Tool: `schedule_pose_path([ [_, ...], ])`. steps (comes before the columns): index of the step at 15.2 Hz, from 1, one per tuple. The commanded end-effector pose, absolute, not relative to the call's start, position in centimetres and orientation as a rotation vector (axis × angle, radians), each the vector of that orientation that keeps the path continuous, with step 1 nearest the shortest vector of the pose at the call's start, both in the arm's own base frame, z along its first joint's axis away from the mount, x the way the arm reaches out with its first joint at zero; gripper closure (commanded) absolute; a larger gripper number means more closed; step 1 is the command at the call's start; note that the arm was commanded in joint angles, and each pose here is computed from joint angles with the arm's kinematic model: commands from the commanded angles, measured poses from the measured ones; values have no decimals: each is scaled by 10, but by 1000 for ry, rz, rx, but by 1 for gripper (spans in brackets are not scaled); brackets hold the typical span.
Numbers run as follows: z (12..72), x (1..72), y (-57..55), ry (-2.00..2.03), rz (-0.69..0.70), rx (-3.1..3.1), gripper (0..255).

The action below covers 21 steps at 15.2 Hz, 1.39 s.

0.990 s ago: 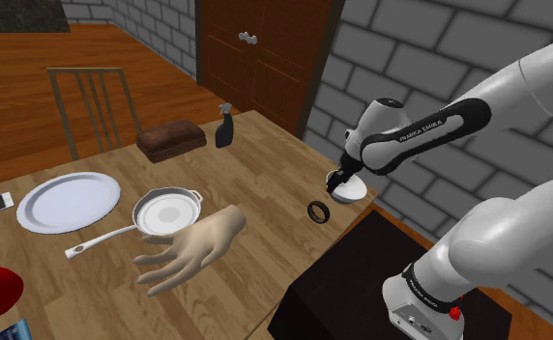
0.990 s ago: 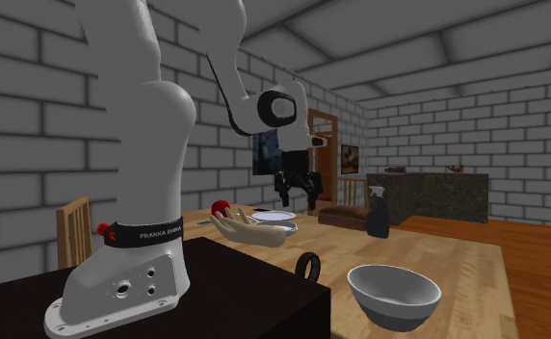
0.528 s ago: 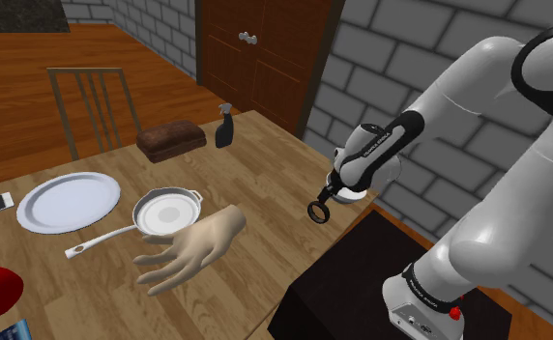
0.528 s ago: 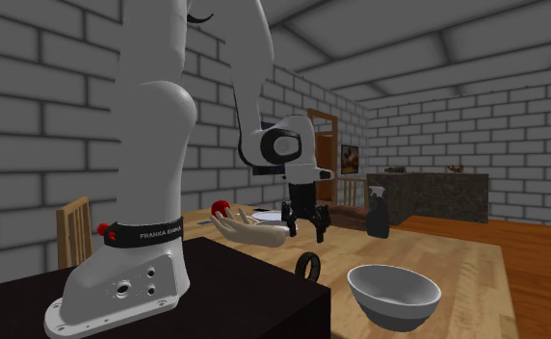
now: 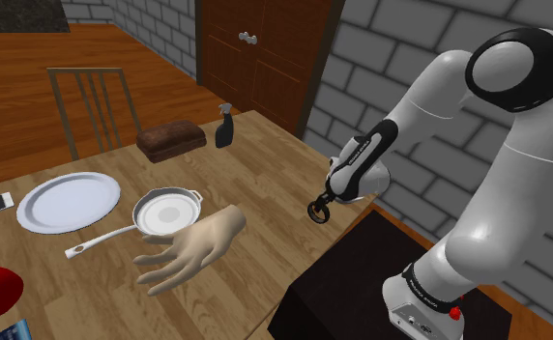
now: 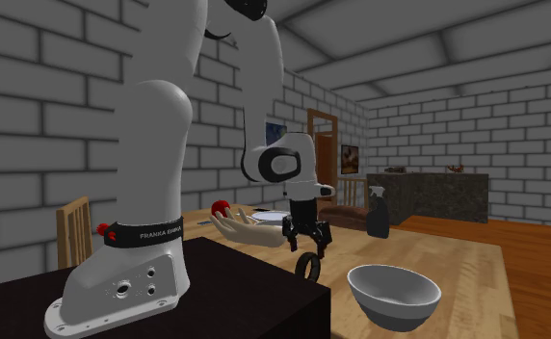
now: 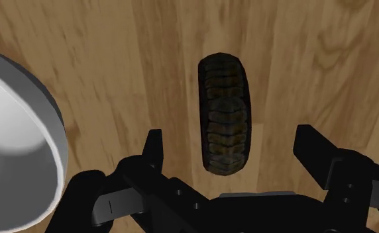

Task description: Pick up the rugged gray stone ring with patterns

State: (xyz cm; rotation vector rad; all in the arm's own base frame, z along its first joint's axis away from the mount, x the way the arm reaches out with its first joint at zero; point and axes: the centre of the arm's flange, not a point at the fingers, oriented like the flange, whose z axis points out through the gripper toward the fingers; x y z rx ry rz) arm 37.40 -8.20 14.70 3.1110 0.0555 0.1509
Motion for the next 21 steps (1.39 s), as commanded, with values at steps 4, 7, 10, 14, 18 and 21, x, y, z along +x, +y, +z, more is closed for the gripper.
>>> schedule_pose_path([
  [4, 142, 374, -83, 55, 152, 3111, 255],
  [7, 142, 374, -83, 55, 152, 3111, 255],
  [10, 142, 374, -83, 55, 152, 3111, 255],
  [14, 157, 373, -83, 55, 152, 3111, 255],
  [18, 179, 373, -83, 55, 152, 3111, 255],
  [21, 194, 373, -83, 55, 152, 3111, 255],
])
